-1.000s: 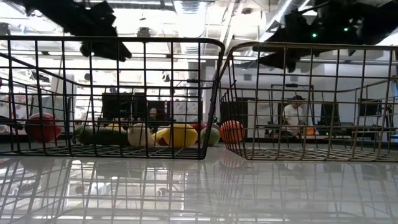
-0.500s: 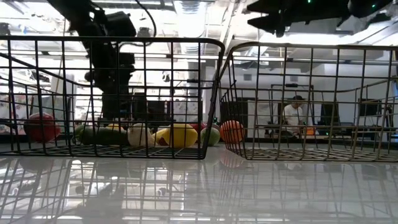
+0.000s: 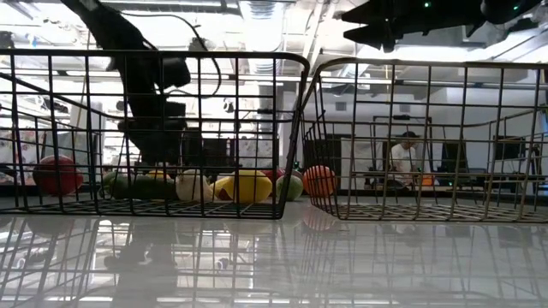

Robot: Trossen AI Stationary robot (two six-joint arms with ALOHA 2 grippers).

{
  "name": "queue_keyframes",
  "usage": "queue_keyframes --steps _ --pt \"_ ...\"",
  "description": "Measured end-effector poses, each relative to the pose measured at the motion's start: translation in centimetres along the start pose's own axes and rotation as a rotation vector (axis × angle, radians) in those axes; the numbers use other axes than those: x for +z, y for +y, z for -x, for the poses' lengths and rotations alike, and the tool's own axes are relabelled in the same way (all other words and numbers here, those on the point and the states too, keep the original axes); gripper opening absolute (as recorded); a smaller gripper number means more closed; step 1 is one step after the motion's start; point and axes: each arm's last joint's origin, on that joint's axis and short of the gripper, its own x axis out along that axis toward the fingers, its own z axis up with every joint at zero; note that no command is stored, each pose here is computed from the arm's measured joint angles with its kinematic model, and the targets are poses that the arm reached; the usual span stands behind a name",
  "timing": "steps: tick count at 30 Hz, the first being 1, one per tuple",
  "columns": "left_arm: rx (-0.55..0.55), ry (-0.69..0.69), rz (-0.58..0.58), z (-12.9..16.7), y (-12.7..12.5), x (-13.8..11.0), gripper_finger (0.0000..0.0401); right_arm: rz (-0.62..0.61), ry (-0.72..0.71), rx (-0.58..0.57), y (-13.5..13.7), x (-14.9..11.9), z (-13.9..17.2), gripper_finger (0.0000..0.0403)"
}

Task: Sort produce into baskets
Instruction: Put the left yellow lemon into the black wire basket

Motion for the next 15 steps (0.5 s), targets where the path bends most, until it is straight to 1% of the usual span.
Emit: queue_keyframes --steps 4,8,10,12,15 --pt "-0.030 0.061 -0.001 -2.1 0.3 -0.1 0.0376 0.000 0.002 0.004 0.1 0.0 0.0 0.0322" --pt "-0.013 0.121 -0.015 -3.6 0.5 -0.4 0.0375 -0.001 0.006 0.005 0.1 -0.1 0.0 0.0322" --pt "-0.009 0.134 -0.029 -3.9 0.6 -0.5 0.0367 -0.002 0.013 0.005 0.1 -0.1 0.0 0.0322" --pt "0.001 0.130 -0.044 -4.0 0.6 -0.4 0.0349 -0.003 0.016 0.005 0.1 -0.2 0.0 0.0322" --pt "0.027 0.115 -0.057 -3.9 0.7 -0.3 0.0301 -0.008 0.022 0.005 0.1 -0.2 0.0 0.0322"
